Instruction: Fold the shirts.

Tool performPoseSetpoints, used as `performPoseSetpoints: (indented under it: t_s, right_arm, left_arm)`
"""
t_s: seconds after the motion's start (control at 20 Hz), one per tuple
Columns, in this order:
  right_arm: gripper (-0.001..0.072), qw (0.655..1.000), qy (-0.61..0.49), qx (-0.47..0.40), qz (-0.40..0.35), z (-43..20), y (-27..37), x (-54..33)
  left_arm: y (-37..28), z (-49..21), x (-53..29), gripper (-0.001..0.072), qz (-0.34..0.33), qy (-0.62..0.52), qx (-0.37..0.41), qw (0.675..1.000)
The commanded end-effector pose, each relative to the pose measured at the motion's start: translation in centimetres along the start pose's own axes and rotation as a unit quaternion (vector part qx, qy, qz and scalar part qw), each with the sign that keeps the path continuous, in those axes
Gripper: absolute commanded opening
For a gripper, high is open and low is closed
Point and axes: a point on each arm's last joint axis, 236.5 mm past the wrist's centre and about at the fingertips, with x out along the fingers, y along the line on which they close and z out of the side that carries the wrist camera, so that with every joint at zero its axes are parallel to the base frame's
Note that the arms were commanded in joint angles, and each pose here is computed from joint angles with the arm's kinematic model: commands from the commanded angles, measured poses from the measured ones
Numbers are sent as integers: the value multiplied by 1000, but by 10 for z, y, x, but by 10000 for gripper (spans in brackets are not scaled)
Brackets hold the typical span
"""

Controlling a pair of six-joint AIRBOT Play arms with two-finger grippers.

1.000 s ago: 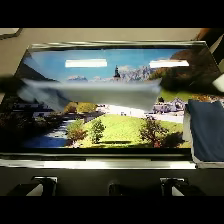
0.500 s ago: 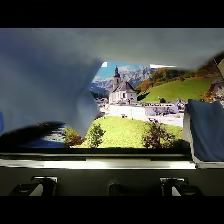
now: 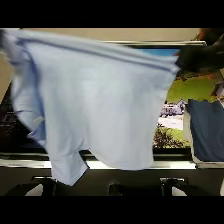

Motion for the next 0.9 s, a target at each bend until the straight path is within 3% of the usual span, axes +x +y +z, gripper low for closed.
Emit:
performPoseSetpoints:
  t_s: [0.0, 0.2, 0.35, 0.6, 0.65, 0.7, 0.75, 0.8, 0.85]
  right_arm:
    - [47, 990, 135, 41, -27, -49, -49, 141]
    - [47, 980, 152, 120, -38, -65, -70, 217]
    - [47, 985, 110, 127, -37, -47, -73, 228]
    - [48, 981, 99, 161, -38, -42, -72, 229]
    - [59, 980, 106, 167, -31, -45, -68, 228]
    - [187, 978, 116, 171, -26, -47, -65, 222]
    - [407, 976, 127, 174, -20, -48, -62, 211]
    - [500, 977, 140, 162, -16, -49, -62, 197]
    - [500, 977, 157, 143, -15, -53, -68, 180]
  left_arm:
    - [27, -121, 110, 29, 8, 148, 1, 989]
    - [19, -208, 162, 29, -25, 252, -52, 966]
    - [0, -246, 171, 30, -61, 307, -97, 945]
    - [-29, -282, 165, 59, -91, 373, -94, 919]
    - [-33, -285, 159, 233, -96, 385, -91, 913]
    - [-34, -287, 152, 478, -100, 401, -88, 906]
    - [-29, -286, 143, 610, -99, 418, -83, 899]
    - [-16, -284, 130, 604, -91, 438, -76, 891]
    - [1, -283, 117, 603, -78, 459, -75, 882]
